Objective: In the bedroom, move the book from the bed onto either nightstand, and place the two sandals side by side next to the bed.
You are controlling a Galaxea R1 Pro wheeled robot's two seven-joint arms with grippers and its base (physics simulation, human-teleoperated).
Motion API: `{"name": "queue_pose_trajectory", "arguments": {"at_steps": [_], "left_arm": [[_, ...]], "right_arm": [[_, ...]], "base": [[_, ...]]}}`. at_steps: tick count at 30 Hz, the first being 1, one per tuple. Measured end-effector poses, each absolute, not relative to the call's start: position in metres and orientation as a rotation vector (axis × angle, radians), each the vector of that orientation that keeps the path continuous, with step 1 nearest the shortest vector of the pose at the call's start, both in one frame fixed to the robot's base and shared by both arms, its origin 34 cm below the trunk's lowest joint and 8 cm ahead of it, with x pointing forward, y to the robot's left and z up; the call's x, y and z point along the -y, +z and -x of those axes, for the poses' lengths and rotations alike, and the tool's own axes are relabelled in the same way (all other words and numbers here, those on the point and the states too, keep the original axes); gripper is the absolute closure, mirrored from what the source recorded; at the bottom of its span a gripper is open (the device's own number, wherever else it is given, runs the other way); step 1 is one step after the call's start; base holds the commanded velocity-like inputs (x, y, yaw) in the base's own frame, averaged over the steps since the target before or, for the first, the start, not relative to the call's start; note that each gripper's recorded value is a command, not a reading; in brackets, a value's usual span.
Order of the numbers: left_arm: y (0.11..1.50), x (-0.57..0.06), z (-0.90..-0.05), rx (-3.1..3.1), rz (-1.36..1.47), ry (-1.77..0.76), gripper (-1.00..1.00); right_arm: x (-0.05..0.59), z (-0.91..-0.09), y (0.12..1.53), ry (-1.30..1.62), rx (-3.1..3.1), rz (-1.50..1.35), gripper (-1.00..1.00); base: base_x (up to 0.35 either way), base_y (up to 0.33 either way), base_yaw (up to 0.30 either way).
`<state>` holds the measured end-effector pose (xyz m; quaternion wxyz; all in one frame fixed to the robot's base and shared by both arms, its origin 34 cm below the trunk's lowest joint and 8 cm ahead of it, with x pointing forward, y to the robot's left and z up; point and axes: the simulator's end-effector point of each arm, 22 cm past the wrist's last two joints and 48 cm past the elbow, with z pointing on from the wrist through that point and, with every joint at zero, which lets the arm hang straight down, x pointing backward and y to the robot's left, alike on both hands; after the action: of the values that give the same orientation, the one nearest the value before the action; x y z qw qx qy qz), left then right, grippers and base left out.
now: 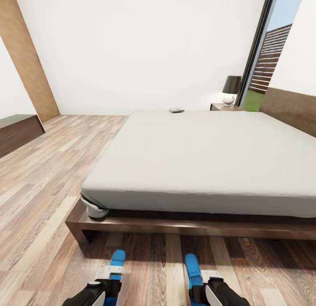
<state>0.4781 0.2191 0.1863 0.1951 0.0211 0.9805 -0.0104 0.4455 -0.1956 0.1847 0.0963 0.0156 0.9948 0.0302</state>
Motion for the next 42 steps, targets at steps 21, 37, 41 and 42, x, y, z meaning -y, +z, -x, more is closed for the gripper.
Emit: {"name": "queue_pose_trajectory", "arguments": {"at_steps": [21,37,41,42], "left_arm": [[0.163,-0.214,-0.479,-2.792,-0.067,-0.046,1.00],[0.165,-0.211,-0.506,-2.764,-0.068,-0.052,1.00],[0.161,-0.212,-0.503,-2.772,-0.067,-0.051,1.00],[0.160,-0.212,-0.502,-2.775,-0.067,-0.051,1.00]], "right_arm": [[0.162,-0.456,0.189,0.246,-2.962,-0.011,1.00],[0.210,-0.433,0.176,0.206,-3.017,-0.005,1.00],[0.214,-0.436,0.177,0.231,-3.008,-0.004,1.00],[0.214,-0.437,0.177,0.238,-3.007,-0.004,1.00]], "base": [[0.000,0.000,0.000],[0.000,0.000,0.000],[0.000,0.000,0.000],[0.000,0.000,0.000]]}}
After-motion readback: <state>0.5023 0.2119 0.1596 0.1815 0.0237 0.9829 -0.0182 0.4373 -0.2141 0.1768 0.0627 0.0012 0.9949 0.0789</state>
